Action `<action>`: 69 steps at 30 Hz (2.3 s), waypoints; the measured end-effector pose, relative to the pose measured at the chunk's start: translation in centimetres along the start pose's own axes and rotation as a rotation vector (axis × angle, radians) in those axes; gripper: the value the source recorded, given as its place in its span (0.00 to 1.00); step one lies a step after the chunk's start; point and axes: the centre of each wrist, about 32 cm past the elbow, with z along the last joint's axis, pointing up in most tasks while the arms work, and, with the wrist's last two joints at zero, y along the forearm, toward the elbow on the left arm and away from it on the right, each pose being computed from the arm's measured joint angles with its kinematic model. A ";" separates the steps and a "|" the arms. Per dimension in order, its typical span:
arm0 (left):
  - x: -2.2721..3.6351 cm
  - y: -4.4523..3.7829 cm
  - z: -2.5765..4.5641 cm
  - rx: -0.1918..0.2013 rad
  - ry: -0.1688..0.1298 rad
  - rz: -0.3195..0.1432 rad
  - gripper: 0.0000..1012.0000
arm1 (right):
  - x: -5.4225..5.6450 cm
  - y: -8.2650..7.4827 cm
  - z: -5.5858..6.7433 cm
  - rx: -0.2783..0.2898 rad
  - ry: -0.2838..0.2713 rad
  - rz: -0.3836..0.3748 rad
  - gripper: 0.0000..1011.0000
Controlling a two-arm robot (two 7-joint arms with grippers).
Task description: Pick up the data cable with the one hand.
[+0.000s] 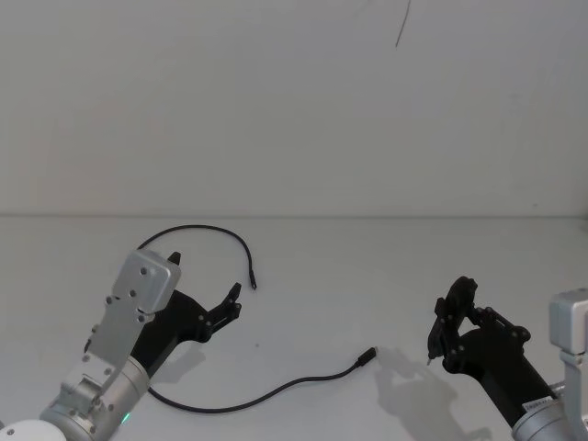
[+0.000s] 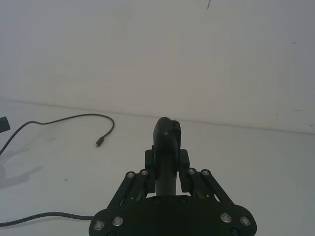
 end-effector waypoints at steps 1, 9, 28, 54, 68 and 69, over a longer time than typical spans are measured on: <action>0.00 0.00 0.00 0.000 0.000 0.000 0.99 | 0.0 0.0 0.0 0.000 0.000 0.000 0.26; -0.01 0.00 -0.01 0.000 0.000 0.000 0.99 | 0.0 0.0 0.0 0.000 0.000 0.000 0.26; 0.00 0.00 -0.02 0.000 0.000 -0.001 0.99 | 0.0 0.0 0.0 0.000 0.000 0.000 0.26; 0.00 0.00 -0.02 0.000 0.000 -0.001 0.99 | 0.0 0.0 0.0 0.000 0.000 0.000 0.26; 0.07 0.04 0.01 0.001 -0.002 -0.008 0.99 | 0.0 0.0 0.0 0.000 0.000 0.000 0.26; 0.07 0.04 0.01 0.001 -0.002 -0.008 0.99 | 0.0 0.0 0.0 0.000 0.000 0.000 0.26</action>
